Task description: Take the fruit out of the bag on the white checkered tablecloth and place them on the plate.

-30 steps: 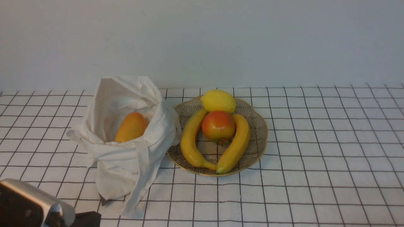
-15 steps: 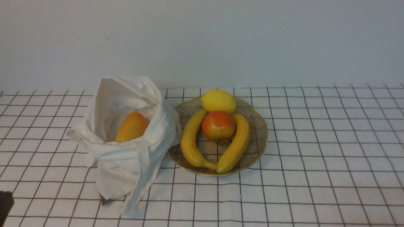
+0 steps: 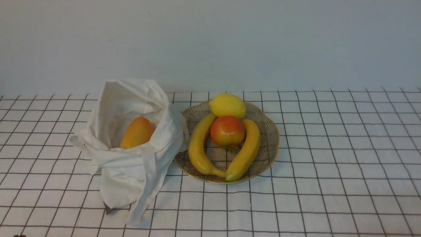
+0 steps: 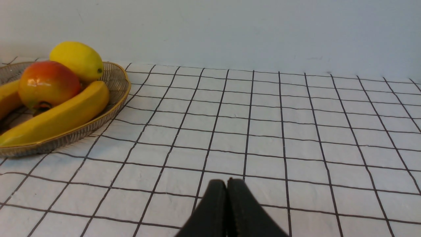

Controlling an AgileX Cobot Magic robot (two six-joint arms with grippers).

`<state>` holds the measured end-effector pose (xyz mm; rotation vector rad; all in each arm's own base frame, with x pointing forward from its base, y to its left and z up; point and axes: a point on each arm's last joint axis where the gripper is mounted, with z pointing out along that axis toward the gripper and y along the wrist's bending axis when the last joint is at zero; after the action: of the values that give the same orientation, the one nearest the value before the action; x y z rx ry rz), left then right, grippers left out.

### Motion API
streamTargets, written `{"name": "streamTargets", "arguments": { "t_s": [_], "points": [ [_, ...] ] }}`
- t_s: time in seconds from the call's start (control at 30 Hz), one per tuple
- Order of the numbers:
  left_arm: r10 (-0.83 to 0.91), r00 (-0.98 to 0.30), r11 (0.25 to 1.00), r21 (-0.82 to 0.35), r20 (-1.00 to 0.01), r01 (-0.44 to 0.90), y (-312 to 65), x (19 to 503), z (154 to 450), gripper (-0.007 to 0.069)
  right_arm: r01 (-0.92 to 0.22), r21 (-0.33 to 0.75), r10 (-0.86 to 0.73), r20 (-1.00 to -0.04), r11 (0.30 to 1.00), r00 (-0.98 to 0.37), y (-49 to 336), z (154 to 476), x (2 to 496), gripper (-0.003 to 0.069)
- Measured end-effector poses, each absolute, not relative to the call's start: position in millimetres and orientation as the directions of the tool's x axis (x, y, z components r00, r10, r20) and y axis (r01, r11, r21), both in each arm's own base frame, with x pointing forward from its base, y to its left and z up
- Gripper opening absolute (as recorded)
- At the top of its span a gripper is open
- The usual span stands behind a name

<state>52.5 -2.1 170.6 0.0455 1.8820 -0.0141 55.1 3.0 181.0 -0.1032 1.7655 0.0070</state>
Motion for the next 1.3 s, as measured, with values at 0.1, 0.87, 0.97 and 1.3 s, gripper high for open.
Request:
{"name": "streamTargets", "arguments": {
  "t_s": [0.1, 0.87, 0.97, 1.3],
  "points": [
    [0.018, -0.306, 0.999, 0.008, -0.952, 0.035, -2.0, 52.3, 170.6, -0.0008, -0.074, -0.052, -0.066, -0.979, 0.996, -0.192, 3.0, 181.0, 55.1, -0.0015],
    [0.017, -0.307, 0.999, 0.007, -0.951, 0.034, -1.9, 52.3, 170.5, -0.0008, -0.074, -0.052, -0.066, -0.979, 0.996, -0.192, 3.0, 181.0, 55.1, -0.0015],
    [0.017, -0.307, 0.999, 0.007, -0.951, 0.034, -1.9, 52.3, 170.5, -0.0008, -0.074, -0.052, -0.066, -0.979, 0.996, -0.192, 3.0, 181.0, 55.1, -0.0015],
    [0.017, -0.307, 0.999, 0.007, -0.951, 0.034, -1.9, 52.3, 170.5, -0.0008, -0.074, -0.052, -0.066, -0.979, 0.996, -0.192, 3.0, 181.0, 55.1, -0.0015]
  ]
}}
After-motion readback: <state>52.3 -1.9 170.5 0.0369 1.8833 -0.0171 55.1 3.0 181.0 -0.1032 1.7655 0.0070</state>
